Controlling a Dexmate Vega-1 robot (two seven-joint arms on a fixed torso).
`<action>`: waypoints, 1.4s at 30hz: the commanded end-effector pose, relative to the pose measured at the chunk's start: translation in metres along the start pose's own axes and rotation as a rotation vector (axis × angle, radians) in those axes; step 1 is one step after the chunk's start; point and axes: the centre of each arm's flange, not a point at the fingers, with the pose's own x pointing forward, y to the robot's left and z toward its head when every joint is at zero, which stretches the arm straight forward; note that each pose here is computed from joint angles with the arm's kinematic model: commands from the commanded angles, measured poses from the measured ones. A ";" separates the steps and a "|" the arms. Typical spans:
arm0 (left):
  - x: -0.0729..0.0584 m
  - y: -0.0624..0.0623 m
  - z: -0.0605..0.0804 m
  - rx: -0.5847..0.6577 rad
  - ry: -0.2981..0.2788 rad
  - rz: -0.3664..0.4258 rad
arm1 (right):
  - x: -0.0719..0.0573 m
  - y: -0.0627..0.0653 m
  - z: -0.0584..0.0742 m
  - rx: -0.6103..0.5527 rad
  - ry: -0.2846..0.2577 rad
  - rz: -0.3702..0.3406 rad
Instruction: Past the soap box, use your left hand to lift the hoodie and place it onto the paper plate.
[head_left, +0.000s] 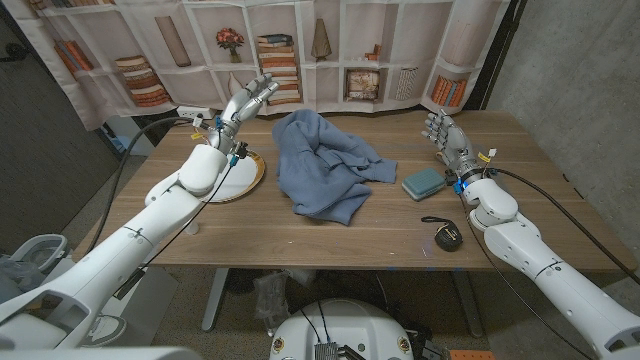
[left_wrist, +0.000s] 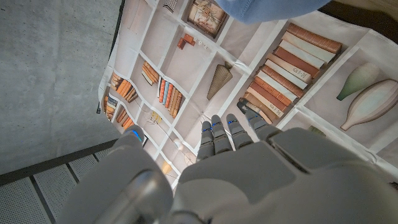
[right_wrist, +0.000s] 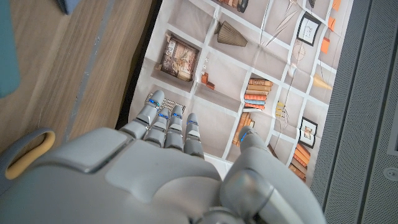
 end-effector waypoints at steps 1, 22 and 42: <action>0.017 -0.001 0.005 0.037 0.010 -0.042 | 0.000 -0.005 -0.004 -0.015 -0.006 0.004; 0.040 -0.008 0.019 0.127 0.029 -0.100 | 0.004 -0.010 -0.025 0.015 0.000 0.016; 0.047 -0.032 0.034 0.353 0.051 -0.135 | 0.001 -0.019 -0.029 0.022 -0.012 0.009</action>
